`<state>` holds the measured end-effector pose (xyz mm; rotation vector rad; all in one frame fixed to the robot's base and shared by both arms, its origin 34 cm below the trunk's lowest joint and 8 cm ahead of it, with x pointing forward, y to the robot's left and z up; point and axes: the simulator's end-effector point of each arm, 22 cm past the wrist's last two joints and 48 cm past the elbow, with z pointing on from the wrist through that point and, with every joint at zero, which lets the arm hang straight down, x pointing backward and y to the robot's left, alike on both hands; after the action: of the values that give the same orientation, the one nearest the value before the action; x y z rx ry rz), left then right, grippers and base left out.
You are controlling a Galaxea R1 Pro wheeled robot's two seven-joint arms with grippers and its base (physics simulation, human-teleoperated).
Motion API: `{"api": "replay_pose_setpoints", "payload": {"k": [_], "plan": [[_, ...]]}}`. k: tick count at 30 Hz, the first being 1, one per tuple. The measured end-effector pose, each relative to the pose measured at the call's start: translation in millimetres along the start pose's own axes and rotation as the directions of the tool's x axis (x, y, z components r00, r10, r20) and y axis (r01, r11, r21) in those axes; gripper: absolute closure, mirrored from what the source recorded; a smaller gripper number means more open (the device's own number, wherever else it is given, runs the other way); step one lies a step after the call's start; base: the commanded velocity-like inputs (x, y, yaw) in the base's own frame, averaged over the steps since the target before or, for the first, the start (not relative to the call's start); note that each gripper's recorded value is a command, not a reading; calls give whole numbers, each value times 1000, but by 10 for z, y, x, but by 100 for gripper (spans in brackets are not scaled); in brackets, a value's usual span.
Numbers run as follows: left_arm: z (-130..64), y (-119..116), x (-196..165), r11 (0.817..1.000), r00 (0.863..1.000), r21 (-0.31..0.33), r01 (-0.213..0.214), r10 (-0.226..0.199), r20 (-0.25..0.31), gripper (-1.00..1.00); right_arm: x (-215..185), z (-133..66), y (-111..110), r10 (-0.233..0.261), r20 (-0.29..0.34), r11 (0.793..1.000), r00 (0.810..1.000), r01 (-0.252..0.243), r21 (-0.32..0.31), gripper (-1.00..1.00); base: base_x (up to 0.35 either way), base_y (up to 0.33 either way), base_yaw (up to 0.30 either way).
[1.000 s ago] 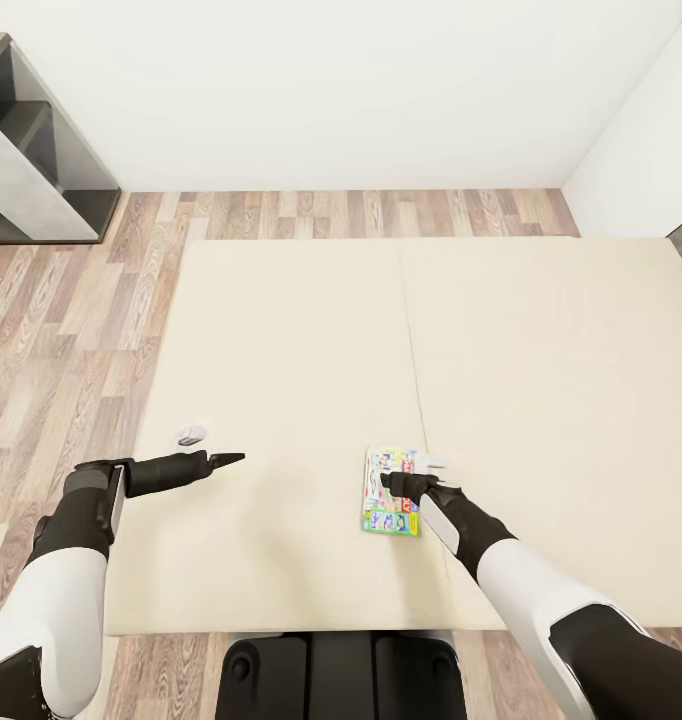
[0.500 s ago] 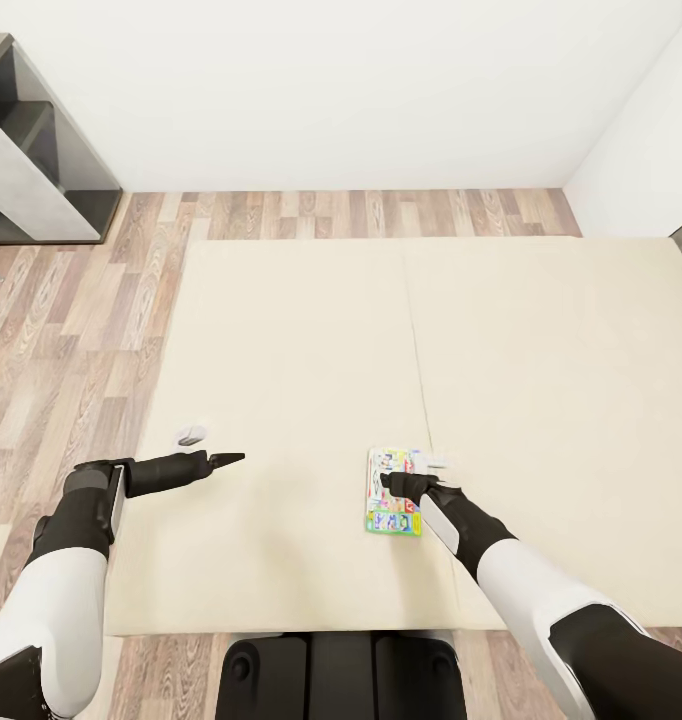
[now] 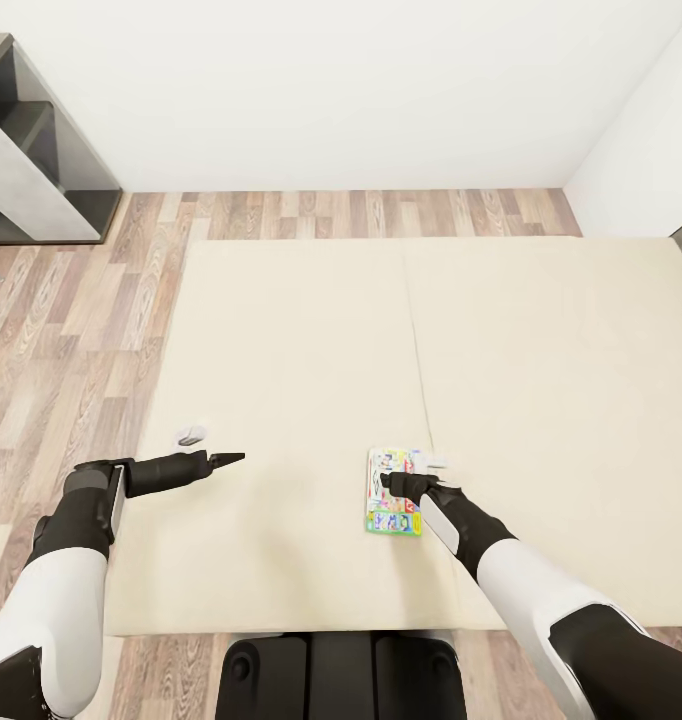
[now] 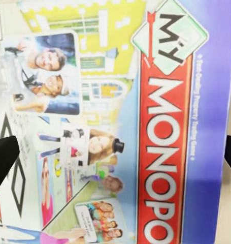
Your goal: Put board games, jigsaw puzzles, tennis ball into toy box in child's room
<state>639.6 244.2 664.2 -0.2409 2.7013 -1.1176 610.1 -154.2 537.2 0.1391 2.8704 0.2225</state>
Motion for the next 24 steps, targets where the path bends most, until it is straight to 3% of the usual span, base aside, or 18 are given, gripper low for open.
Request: {"api": "replay_pose_setpoints", "payload": {"k": [24], "plan": [[-1, -1, -2, 1000, 1000, 0, 0, 0, 0, -100, 1, 0, 1, 0, 0, 1000, 1000, 0, 0, -100, 0, 65, 0]]}}
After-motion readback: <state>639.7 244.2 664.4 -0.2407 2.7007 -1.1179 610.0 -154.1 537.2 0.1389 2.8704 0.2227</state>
